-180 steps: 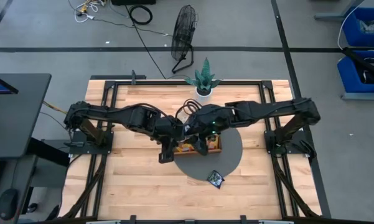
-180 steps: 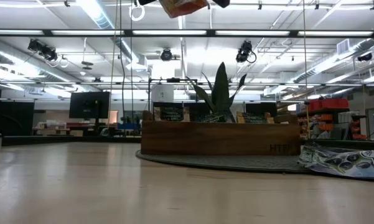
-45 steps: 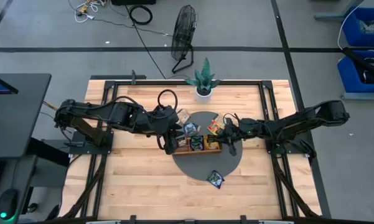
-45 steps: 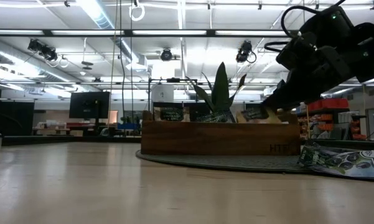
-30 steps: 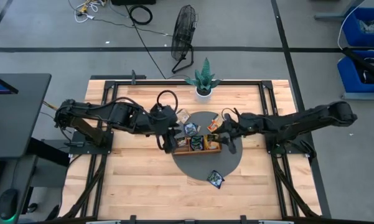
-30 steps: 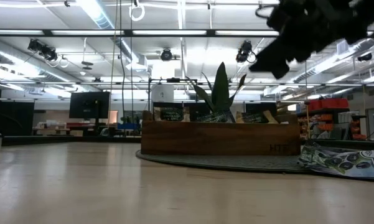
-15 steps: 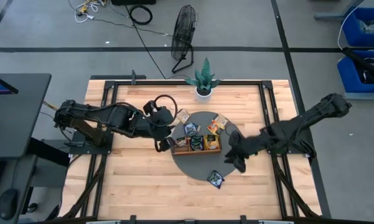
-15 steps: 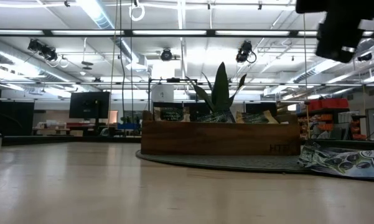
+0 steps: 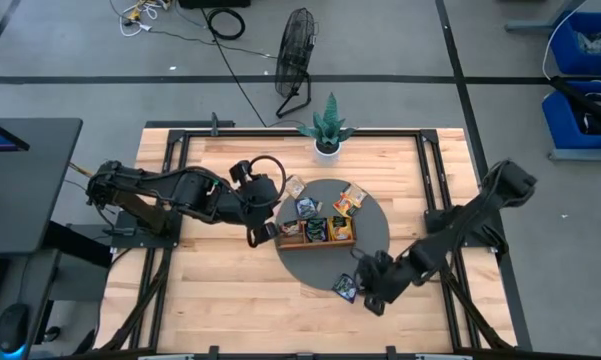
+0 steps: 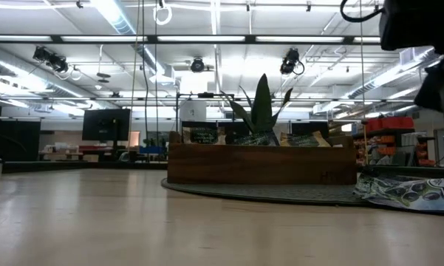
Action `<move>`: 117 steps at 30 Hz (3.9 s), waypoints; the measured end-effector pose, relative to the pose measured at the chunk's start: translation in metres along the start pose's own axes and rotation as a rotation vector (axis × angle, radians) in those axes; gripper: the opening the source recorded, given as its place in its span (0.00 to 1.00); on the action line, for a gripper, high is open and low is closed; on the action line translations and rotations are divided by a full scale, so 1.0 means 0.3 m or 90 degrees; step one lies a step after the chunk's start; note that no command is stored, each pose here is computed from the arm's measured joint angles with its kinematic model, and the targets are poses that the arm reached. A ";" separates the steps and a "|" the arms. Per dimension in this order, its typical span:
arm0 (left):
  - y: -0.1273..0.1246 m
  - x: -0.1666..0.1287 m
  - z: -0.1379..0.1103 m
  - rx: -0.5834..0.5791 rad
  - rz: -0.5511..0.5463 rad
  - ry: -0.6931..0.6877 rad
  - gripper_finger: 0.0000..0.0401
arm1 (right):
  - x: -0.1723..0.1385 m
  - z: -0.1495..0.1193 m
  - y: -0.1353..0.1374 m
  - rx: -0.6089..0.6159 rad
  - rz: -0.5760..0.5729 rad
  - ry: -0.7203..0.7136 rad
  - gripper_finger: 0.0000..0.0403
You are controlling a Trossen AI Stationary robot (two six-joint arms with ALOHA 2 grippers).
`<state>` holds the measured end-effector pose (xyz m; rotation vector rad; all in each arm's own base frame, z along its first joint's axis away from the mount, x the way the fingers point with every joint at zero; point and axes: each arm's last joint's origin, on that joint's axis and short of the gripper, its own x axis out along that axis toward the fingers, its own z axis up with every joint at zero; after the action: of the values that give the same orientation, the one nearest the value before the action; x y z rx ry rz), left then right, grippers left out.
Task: Pick & Place Tea
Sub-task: Put the black tea bag into the middle section of the wooden organizer
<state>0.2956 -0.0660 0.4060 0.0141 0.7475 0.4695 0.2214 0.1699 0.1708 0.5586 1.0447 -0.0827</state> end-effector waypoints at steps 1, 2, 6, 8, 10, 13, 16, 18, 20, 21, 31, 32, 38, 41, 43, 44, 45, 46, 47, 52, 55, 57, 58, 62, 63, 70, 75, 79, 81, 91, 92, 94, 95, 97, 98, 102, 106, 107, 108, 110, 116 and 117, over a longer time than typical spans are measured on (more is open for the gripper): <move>0.000 0.000 0.000 0.001 0.000 0.001 0.29 | 0.015 -0.007 0.005 -0.012 -0.006 0.004 0.30; 0.000 0.000 0.000 0.001 0.000 0.001 0.29 | 0.031 -0.011 0.007 -0.024 -0.009 0.008 0.29; 0.000 0.000 -0.001 0.001 -0.001 0.001 0.29 | 0.079 -0.007 0.028 -0.035 0.032 0.004 0.30; 0.000 0.000 -0.001 0.001 -0.001 0.001 0.29 | 0.094 0.004 0.035 -0.028 0.050 -0.008 0.30; 0.000 0.000 -0.001 0.001 -0.001 0.002 0.29 | 0.099 0.017 0.032 -0.001 0.059 -0.003 0.32; 0.000 0.000 -0.001 0.001 -0.001 0.002 0.29 | 0.103 0.030 0.020 0.031 0.071 0.034 0.34; 0.000 0.000 -0.001 0.001 -0.001 0.002 0.29 | 0.096 0.032 0.033 0.003 0.100 0.035 0.37; 0.000 0.000 -0.001 0.001 -0.001 0.002 0.29 | 0.087 0.036 0.047 -0.039 0.131 0.028 0.40; 0.000 0.000 -0.001 0.001 -0.001 0.002 0.29 | 0.077 0.045 0.060 -0.064 0.164 0.017 0.43; 0.000 0.000 -0.001 0.001 -0.001 0.002 0.29 | 0.076 0.052 0.066 -0.060 0.180 0.010 0.45; -0.008 -0.006 -0.004 0.005 -0.006 0.000 0.29 | 0.078 0.088 0.054 0.086 0.198 0.031 0.47; -0.009 -0.006 -0.004 0.005 -0.007 0.000 0.29 | 0.081 0.086 0.043 0.080 0.184 0.050 0.46; -0.009 -0.007 -0.004 -0.008 -0.007 0.000 0.29 | 0.042 0.092 0.051 -0.064 0.082 0.114 0.48; -0.009 -0.007 -0.004 -0.013 -0.007 0.000 0.29 | 0.015 0.122 0.071 -0.163 0.033 0.074 0.53; -0.009 -0.007 -0.004 -0.016 -0.007 0.000 0.29 | 0.005 0.138 0.082 -0.212 0.015 0.040 0.58; -0.009 -0.007 -0.004 -0.017 -0.007 0.000 0.29 | 0.003 0.141 0.082 -0.228 0.005 0.030 0.60; -0.008 -0.007 -0.004 -0.018 -0.007 0.000 0.29 | 0.003 0.142 0.080 -0.237 -0.003 0.025 0.62; -0.008 -0.007 -0.004 -0.018 -0.007 0.000 0.29 | 0.003 0.141 0.077 -0.239 -0.014 0.021 0.65; -0.008 -0.007 -0.004 -0.019 -0.007 0.000 0.29 | 0.003 0.140 0.073 -0.238 -0.025 0.020 0.67; -0.008 -0.007 -0.004 -0.030 -0.007 0.000 0.29 | 0.001 0.129 0.066 -0.230 -0.064 0.012 0.71; -0.008 -0.007 -0.004 -0.030 -0.007 0.000 0.29 | 0.012 0.120 0.069 -0.235 -0.075 0.007 0.70; -0.008 -0.007 -0.003 -0.030 -0.007 -0.001 0.29 | 0.027 0.106 0.067 -0.237 -0.083 0.016 0.70; -0.008 -0.007 -0.003 -0.030 -0.007 -0.001 0.29 | 0.036 0.102 0.065 -0.233 -0.085 0.019 0.70; -0.008 -0.007 -0.003 -0.031 -0.007 -0.001 0.29 | 0.052 0.095 0.059 -0.219 -0.087 0.019 0.70; -0.008 -0.007 -0.003 -0.031 -0.007 -0.002 0.29 | 0.052 0.098 0.061 -0.217 -0.082 0.014 0.70; -0.008 -0.007 -0.002 -0.031 -0.007 -0.002 0.29 | 0.056 0.107 0.054 -0.137 -0.037 0.068 0.68; -0.008 -0.007 -0.003 -0.030 -0.007 -0.002 0.29 | 0.048 0.114 0.056 -0.095 -0.025 0.068 0.68; -0.008 -0.007 -0.003 -0.030 -0.007 -0.002 0.29 | 0.019 0.126 0.063 -0.072 -0.010 0.047 0.68; -0.008 -0.007 -0.004 -0.028 -0.006 0.000 0.29 | 0.015 0.124 0.057 -0.078 -0.024 0.050 0.67; -0.009 -0.007 -0.007 -0.004 -0.017 0.010 0.29 | 0.054 0.062 0.052 -0.158 -0.120 0.037 0.68; -0.009 -0.007 -0.008 0.002 -0.020 0.012 0.29 | 0.061 0.056 0.050 -0.162 -0.127 0.041 0.68; -0.010 -0.008 -0.009 0.006 -0.024 0.014 0.29 | 0.075 0.052 0.050 -0.159 -0.130 0.042 0.69; -0.010 -0.008 -0.009 0.007 -0.025 0.014 0.29 | 0.085 0.050 0.049 -0.154 -0.133 0.042 0.69; -0.010 -0.008 -0.009 0.009 -0.024 0.015 0.29 | 0.107 0.044 0.043 -0.149 -0.148 0.045 0.69; -0.009 -0.008 -0.009 0.010 -0.024 0.015 0.29 | 0.116 0.041 0.041 -0.150 -0.153 0.048 0.69; -0.009 -0.008 -0.010 0.011 -0.023 0.016 0.29 | 0.150 0.029 0.031 -0.160 -0.170 0.063 0.69; -0.009 -0.008 -0.010 0.011 -0.023 0.017 0.29 | 0.165 0.026 0.030 -0.156 -0.173 0.063 0.69; -0.009 -0.008 -0.010 0.011 -0.023 0.017 0.29 | 0.165 0.026 0.029 -0.158 -0.173 0.064 0.68; -0.009 -0.008 -0.010 0.012 -0.023 0.017 0.29 | 0.165 0.027 0.029 -0.160 -0.174 0.063 0.68; -0.009 -0.008 -0.010 0.012 -0.023 0.017 0.29 | 0.165 0.027 0.029 -0.161 -0.175 0.060 0.65; -0.009 -0.008 -0.010 0.012 -0.023 0.017 0.29 | 0.165 0.027 0.029 -0.161 -0.174 0.062 0.46; -0.009 -0.008 -0.010 0.011 -0.023 0.017 0.29 | 0.165 0.027 0.030 -0.161 -0.173 0.062 0.42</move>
<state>0.2933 -0.0699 0.4048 0.0109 0.7766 0.4291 0.2561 0.1833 0.1360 0.1909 1.2017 -0.1616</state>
